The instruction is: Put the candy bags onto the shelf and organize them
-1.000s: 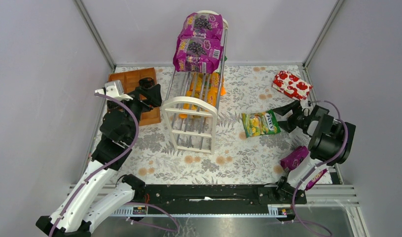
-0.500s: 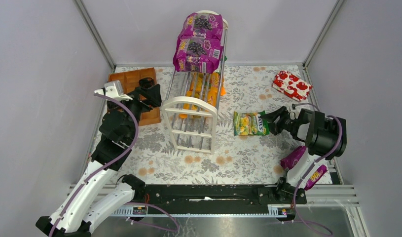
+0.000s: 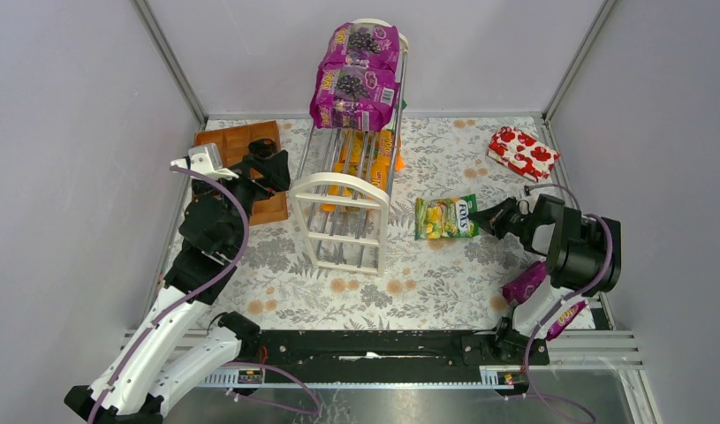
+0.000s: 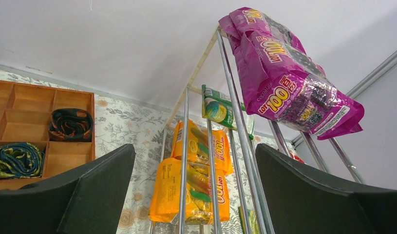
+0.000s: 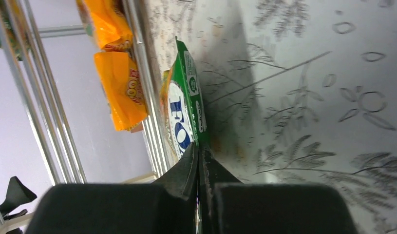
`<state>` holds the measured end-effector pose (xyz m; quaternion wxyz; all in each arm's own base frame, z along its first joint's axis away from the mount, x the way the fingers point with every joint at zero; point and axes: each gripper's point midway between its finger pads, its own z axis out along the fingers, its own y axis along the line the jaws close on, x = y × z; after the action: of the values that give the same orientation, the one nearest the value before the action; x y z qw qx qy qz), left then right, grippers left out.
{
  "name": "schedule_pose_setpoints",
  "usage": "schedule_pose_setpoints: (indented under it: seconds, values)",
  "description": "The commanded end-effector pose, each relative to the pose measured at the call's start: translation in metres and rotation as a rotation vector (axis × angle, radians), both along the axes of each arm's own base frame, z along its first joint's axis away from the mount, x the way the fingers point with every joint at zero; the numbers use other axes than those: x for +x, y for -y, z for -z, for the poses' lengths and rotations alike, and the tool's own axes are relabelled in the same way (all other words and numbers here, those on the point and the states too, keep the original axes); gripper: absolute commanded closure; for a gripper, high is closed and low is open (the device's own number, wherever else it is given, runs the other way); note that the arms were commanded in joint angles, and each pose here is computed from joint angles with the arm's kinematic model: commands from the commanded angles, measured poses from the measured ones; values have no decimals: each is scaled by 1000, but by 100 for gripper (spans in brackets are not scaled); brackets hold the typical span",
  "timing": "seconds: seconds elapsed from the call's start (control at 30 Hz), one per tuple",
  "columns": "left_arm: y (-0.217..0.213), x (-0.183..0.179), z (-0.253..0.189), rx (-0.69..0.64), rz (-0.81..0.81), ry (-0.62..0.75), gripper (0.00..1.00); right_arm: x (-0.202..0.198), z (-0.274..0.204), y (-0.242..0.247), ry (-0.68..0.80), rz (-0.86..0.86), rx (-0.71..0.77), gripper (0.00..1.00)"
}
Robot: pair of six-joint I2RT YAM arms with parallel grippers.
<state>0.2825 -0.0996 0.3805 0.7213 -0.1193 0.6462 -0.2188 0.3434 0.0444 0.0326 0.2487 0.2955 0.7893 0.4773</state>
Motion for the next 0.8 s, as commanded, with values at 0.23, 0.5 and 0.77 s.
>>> schedule_pose_setpoints:
  seconds: [0.23, 0.5, 0.77]
  values:
    - [1, -1, -4, -8, 7, 16, 1, 4, -99, -1, 226, 32, -45, 100]
    - [0, -3, -7, -15, 10, 25, 1, 21, -219, -21, 416, 2, -47, 100]
    - [0, -4, -8, -15, 9, 26, 1, 52, -319, -107, 537, -123, 200, 100]
